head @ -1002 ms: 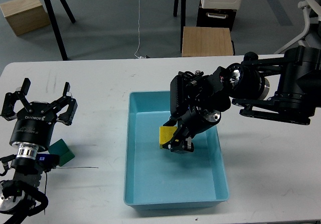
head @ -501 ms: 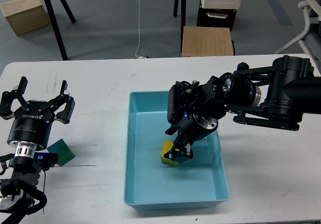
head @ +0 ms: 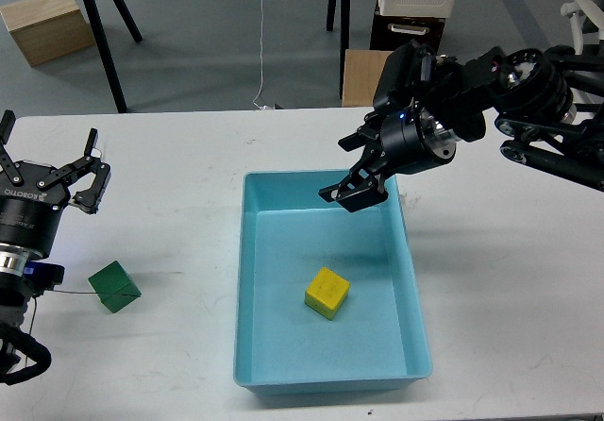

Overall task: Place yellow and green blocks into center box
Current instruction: 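Raise the right gripper away from the tray, then reach the left gripper down to the green cube and grasp it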

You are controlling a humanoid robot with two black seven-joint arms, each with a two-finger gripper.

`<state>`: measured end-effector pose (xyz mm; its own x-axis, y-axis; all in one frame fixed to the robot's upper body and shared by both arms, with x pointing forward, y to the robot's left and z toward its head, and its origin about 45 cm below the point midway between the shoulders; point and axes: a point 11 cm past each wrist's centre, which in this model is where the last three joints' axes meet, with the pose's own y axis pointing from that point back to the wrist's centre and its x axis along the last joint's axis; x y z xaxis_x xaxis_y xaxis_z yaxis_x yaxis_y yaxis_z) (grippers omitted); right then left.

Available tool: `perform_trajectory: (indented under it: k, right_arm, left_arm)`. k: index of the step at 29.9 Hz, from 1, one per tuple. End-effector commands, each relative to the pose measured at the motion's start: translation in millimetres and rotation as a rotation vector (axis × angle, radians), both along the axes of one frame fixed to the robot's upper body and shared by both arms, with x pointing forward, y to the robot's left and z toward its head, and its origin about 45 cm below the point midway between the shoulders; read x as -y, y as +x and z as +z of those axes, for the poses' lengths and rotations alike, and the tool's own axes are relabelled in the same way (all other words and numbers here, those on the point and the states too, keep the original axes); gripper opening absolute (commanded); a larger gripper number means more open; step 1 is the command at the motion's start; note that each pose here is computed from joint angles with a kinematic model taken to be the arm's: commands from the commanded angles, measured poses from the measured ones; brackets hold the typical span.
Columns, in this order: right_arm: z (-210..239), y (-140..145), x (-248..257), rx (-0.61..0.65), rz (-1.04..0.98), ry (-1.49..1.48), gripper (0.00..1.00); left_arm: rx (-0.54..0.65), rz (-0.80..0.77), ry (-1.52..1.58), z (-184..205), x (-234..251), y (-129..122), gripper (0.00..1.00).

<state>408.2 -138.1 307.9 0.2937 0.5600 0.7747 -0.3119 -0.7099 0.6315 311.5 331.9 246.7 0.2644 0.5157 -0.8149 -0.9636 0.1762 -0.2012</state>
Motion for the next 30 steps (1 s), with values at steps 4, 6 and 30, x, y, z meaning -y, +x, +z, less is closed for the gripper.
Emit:
perform_trajectory:
  k: [4, 6, 30]
  right_arm:
    - [46.9, 16.3, 2.8, 0.012, -0.119, 0.414, 0.97]
    - [54.5, 16.9, -0.5, 0.011, -0.128, 0.494, 0.97]
    - [4.8, -47.9, 112.7, -0.139, -0.517, 1.238, 0.97]
  left_arm:
    - [0.144, 0.028, 0.738, 51.1, -58.0, 21.8, 1.0]
    - [0.181, 0.062, 0.877, 69.1, -78.7, 31.1, 1.0]
    - [0.804, -0.528, 2.371, 100.3, -40.5, 2.1, 0.99]
